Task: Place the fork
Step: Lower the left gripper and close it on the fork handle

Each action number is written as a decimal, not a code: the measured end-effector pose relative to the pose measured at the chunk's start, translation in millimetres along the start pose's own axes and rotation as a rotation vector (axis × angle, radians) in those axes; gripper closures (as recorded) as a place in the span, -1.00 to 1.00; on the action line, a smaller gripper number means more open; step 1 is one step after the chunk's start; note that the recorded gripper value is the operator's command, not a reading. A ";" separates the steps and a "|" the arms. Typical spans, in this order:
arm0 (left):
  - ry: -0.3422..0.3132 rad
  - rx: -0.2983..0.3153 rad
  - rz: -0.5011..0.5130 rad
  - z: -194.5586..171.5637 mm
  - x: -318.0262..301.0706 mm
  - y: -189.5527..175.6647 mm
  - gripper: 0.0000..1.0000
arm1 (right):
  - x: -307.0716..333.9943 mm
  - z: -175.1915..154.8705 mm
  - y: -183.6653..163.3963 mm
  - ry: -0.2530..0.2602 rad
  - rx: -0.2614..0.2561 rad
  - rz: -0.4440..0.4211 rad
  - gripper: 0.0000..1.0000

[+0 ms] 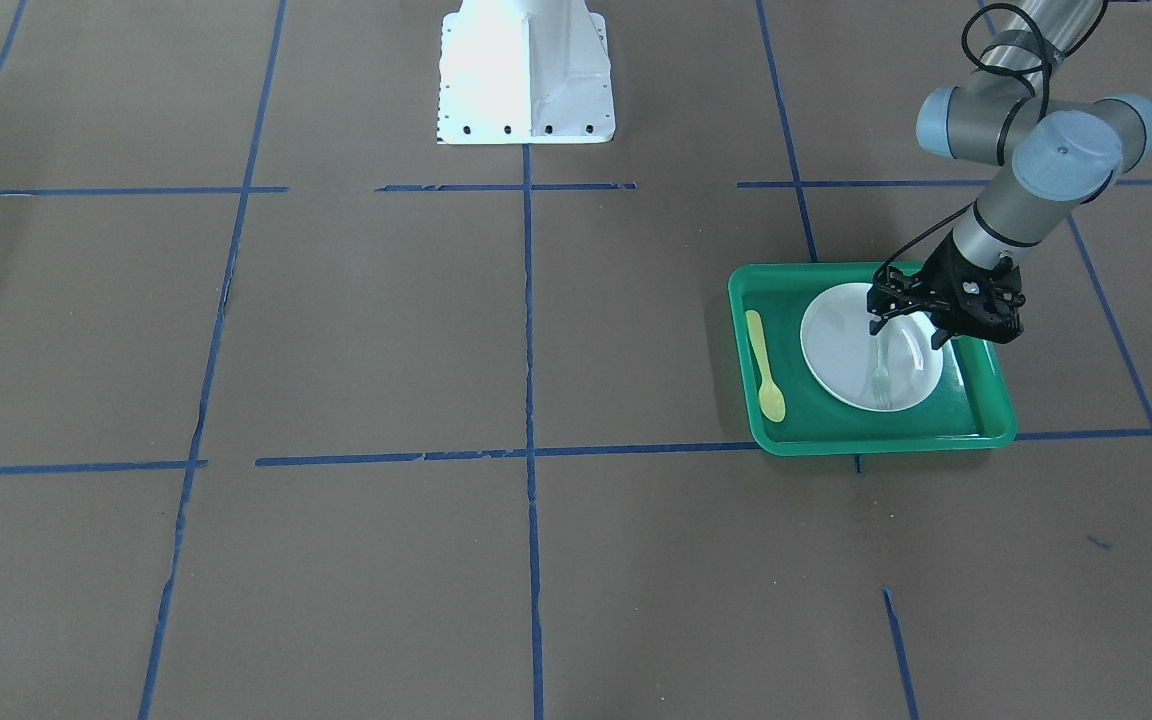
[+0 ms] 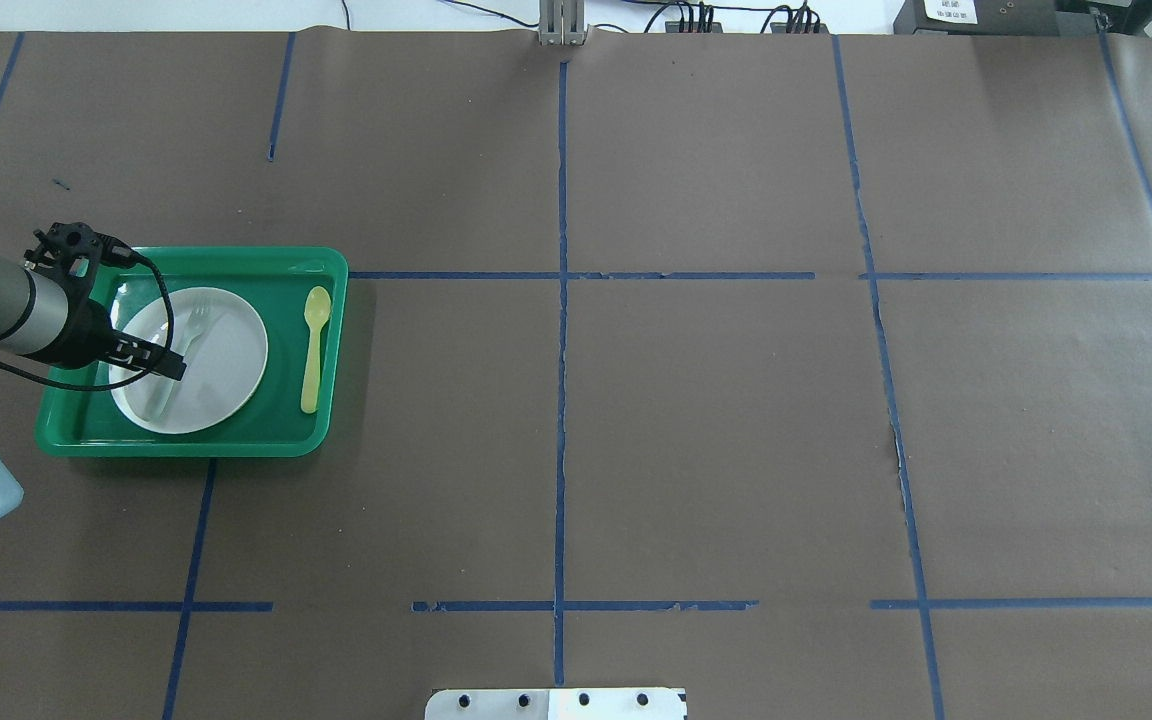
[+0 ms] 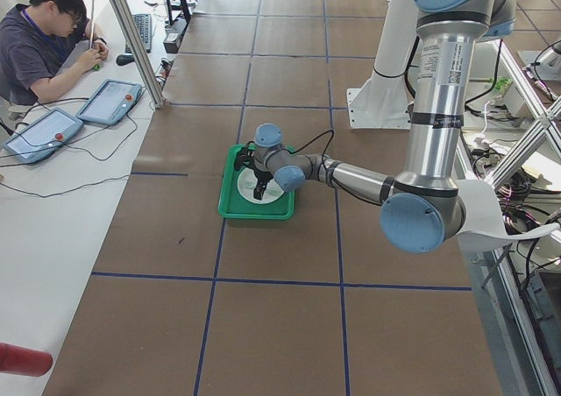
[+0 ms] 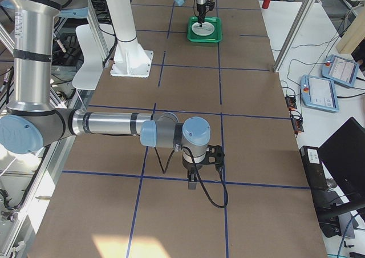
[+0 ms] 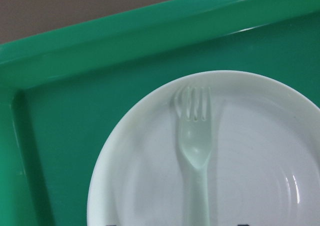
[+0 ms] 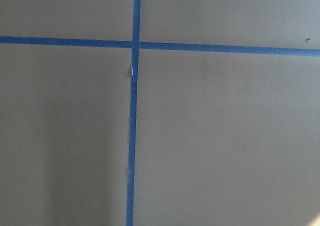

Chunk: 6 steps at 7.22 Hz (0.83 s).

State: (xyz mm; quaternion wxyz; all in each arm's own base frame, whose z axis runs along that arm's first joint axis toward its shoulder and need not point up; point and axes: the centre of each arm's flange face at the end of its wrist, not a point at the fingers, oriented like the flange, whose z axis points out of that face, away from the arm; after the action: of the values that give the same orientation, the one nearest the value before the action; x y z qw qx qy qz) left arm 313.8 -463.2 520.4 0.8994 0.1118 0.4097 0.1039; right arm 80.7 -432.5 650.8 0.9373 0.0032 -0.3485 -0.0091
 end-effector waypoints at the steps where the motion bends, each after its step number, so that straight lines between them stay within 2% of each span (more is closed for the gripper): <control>1: 0.001 -0.002 0.000 0.5 0.7 0.2 -0.28 | 0.0 0.0 0.0 0.000 0.000 0.000 -1.00; 3: 0.003 -0.009 -0.008 2.9 3.0 1.8 -0.28 | 0.0 0.0 0.0 0.000 0.000 0.000 -1.00; 5: 0.003 -0.017 -0.012 5.2 5.5 3.6 -0.06 | 0.0 0.0 0.0 0.000 0.000 0.000 -1.00; 6: 0.002 -0.020 -0.012 6.1 6.3 4.2 -0.06 | 0.0 0.0 0.0 0.000 0.000 0.000 -1.00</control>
State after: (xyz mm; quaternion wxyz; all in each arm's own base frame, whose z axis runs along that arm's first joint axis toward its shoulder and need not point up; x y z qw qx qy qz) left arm 322.1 -458.1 521.0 0.9005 0.1004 0.4104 0.1028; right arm 80.7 -432.5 650.8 0.9373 0.0032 -0.3485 -0.0091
